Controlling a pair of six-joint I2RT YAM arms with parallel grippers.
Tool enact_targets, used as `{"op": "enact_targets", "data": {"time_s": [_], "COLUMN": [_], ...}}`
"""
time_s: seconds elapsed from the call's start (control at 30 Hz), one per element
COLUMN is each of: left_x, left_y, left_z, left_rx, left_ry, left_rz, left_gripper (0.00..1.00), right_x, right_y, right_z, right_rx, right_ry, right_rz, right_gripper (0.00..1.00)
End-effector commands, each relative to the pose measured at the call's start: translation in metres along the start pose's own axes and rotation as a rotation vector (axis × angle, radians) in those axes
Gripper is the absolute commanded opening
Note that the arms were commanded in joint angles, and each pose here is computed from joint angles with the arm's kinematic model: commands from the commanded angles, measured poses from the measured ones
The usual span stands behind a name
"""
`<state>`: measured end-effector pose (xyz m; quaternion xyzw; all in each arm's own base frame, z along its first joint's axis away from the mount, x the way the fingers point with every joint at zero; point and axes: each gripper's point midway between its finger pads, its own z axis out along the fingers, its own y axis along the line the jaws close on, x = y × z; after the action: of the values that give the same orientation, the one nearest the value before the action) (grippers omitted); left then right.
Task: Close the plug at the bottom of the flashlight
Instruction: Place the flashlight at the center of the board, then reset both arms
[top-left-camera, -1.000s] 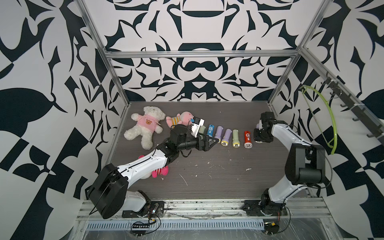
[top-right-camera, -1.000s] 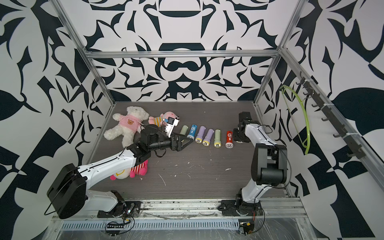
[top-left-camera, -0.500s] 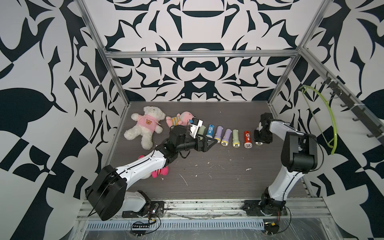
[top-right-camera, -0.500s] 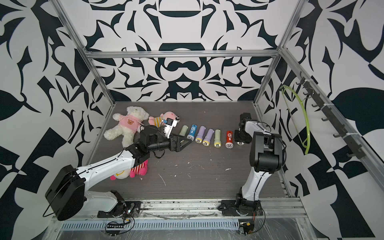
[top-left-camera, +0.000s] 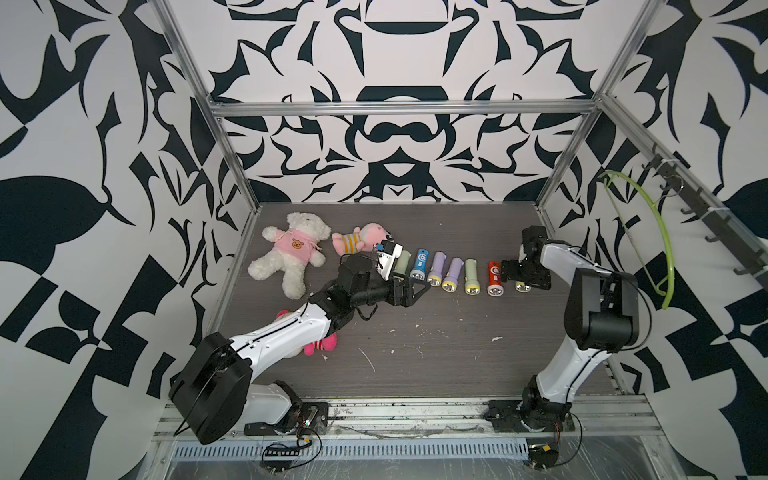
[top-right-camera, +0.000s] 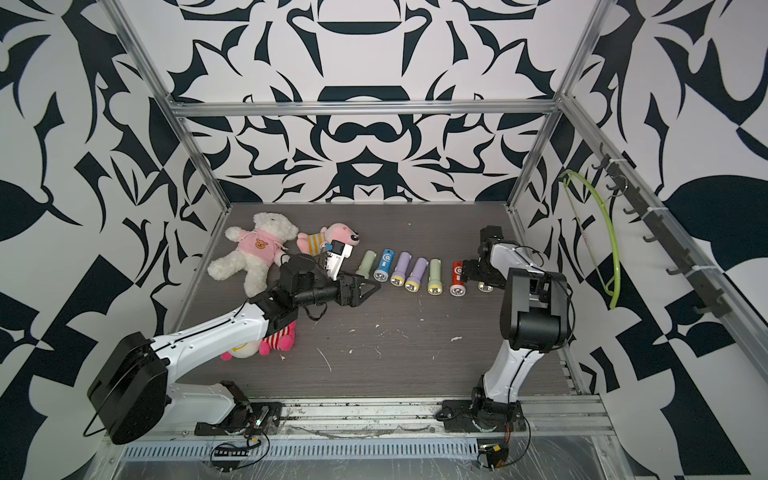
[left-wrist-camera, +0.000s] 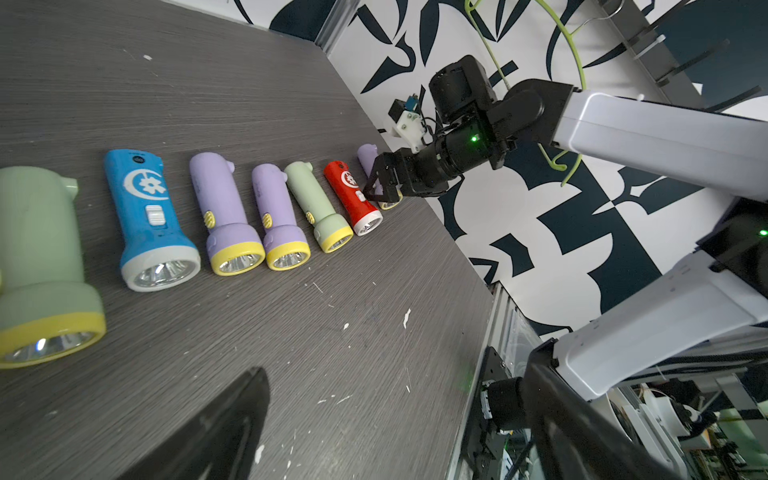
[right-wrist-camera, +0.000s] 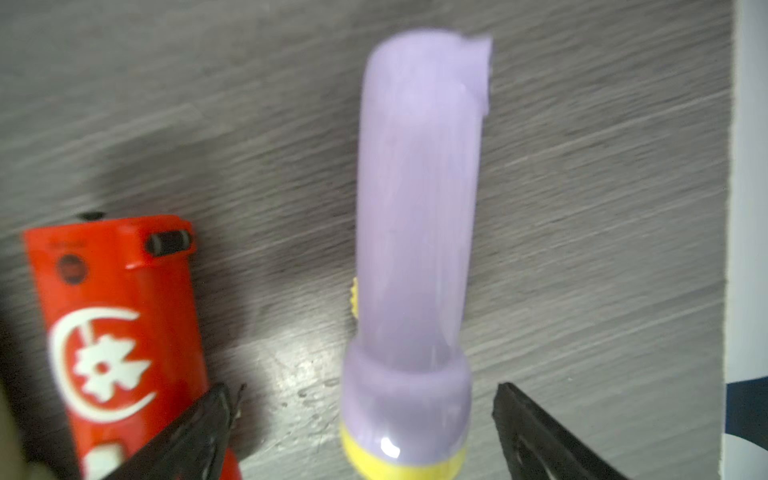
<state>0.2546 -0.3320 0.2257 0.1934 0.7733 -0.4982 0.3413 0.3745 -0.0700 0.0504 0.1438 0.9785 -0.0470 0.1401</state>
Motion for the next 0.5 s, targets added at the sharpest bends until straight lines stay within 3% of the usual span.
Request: {"op": "enact_targets", "data": {"time_s": [0.0,0.3,0.47], "left_x": [-0.011,-0.041,-0.058], "left_y": [0.000,0.025,0.066], "left_z": [-0.018,-0.077,-0.133], "left_rx": [-0.057,-0.329,-0.692], "left_ry": [-0.044,-0.195,-0.336], "left_rz": [0.060,0.188,0.199], "left_gripper": [0.99,0.99,0.99], "right_x": [-0.011,-0.031,-0.036], "right_y": [-0.006,-0.003,0.014], "right_z": [-0.030,-0.109,-0.141], "right_rx": [0.009,-0.084,-0.182], "right_ry": [-0.082,-0.375,-0.518], "right_rz": [0.049,0.106,0.084], "right_gripper": [1.00,1.00,1.00]}}
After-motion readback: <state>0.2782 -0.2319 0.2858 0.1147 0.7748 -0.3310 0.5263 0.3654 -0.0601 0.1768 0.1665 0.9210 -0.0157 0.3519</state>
